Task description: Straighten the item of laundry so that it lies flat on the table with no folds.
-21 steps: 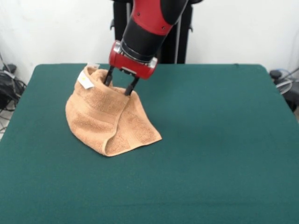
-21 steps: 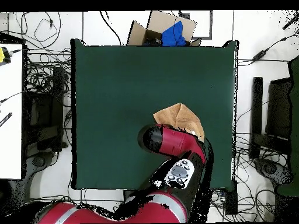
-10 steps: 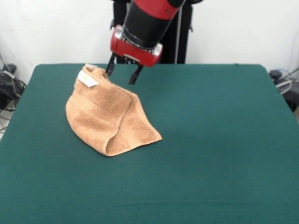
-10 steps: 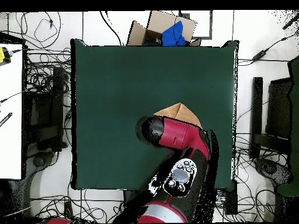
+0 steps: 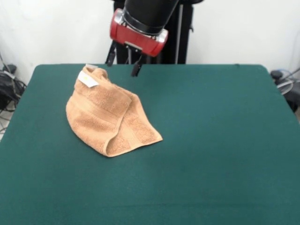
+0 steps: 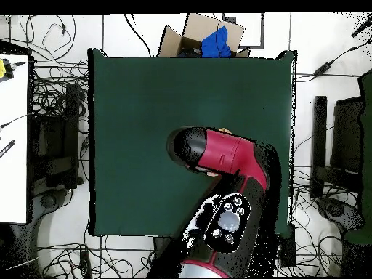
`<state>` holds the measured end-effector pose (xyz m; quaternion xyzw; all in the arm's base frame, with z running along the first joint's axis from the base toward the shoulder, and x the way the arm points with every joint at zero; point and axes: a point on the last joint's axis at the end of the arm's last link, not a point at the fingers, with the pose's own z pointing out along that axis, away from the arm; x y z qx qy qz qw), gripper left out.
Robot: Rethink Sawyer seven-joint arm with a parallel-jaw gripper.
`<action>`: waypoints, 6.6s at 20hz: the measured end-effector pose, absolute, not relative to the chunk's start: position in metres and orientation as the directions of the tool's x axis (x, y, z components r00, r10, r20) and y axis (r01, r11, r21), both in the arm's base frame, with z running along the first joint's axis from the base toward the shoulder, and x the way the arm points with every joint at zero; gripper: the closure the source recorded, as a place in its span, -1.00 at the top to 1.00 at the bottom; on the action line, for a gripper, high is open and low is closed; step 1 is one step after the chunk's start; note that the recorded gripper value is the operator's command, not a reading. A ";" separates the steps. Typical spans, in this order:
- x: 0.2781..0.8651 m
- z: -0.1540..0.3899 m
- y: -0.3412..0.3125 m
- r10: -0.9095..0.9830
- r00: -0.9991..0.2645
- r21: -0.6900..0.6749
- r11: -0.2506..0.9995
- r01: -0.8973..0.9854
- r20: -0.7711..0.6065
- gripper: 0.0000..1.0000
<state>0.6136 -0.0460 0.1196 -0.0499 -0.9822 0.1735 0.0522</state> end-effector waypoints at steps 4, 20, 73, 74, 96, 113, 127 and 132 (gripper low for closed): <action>0.616 0.112 -0.059 0.117 -0.989 -0.332 0.940 0.082 0.088 1.00; 0.597 0.049 -0.098 -0.144 -0.971 -0.243 0.951 -0.189 0.191 1.00; 0.556 0.045 -0.067 -0.449 -0.859 -0.010 0.885 -0.466 0.245 1.00; 0.556 0.046 -0.068 -0.451 -0.858 -0.012 0.884 -0.468 0.246 1.00; 0.538 0.043 -0.113 -0.512 -0.808 -0.097 0.824 -0.558 0.291 1.00; 0.535 0.005 -0.107 -0.569 -0.801 -0.108 0.798 -0.593 0.187 1.00; 0.534 0.027 -0.129 -0.514 -0.841 -0.116 0.837 -0.535 0.170 1.00; 0.535 0.049 -0.143 -0.460 -0.869 -0.112 0.868 -0.483 0.182 1.00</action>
